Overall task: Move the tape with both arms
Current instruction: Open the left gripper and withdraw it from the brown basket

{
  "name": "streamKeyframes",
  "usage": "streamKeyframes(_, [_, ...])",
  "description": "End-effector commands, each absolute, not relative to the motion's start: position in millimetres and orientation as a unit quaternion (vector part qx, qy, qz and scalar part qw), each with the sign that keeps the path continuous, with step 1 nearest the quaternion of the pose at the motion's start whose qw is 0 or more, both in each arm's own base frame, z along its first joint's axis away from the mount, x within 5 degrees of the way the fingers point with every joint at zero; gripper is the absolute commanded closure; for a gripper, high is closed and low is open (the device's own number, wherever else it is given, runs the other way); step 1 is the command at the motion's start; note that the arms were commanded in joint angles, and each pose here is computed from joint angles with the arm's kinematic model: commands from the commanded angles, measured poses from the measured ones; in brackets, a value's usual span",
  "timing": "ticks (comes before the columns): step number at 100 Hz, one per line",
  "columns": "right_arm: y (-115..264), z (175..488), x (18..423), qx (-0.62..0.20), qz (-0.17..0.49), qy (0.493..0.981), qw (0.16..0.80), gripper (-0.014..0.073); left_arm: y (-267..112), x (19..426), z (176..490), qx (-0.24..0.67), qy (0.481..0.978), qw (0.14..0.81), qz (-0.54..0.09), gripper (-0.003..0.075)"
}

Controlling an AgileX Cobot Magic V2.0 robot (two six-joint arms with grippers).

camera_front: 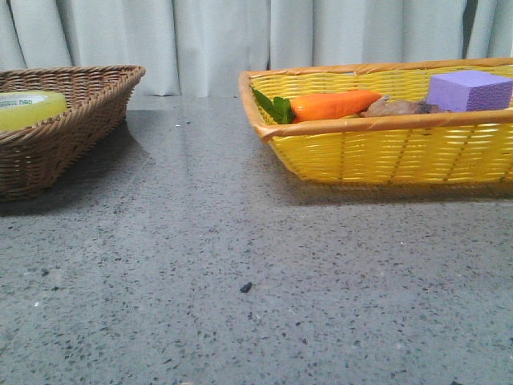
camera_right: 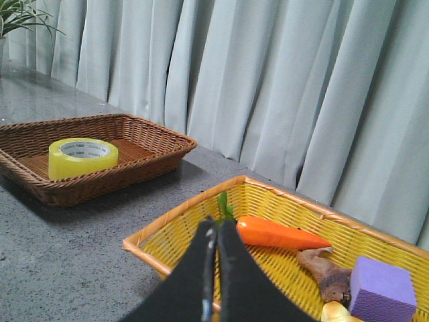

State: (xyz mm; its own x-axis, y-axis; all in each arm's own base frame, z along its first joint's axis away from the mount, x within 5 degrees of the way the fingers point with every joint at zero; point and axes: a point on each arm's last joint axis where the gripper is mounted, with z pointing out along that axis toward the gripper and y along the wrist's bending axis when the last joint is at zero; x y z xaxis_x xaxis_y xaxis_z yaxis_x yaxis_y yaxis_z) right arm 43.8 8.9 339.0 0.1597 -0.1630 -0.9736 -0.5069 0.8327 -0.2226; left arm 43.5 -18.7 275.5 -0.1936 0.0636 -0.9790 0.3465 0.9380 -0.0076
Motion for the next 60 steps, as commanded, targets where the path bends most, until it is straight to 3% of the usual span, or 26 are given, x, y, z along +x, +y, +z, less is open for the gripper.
streamKeyframes(1, [9, 351, 42, -0.269, 0.123, 0.608, 0.737, 0.0662, -19, 46, 285, 0.124, 0.743, 0.647, -0.122, 0.0741])
streamKeyframes(26, [9, 351, 42, -0.269, 0.123, 0.608, 0.737, 0.0662, -18, 53, 250, 0.134, 0.762, 0.627, -0.089, 0.0741])
streamKeyframes(60, [9, 351, 42, -0.269, 0.123, 0.608, 0.737, 0.0662, -11, 52, 190, 0.052, 0.753, 0.651, -0.082, 0.0741])
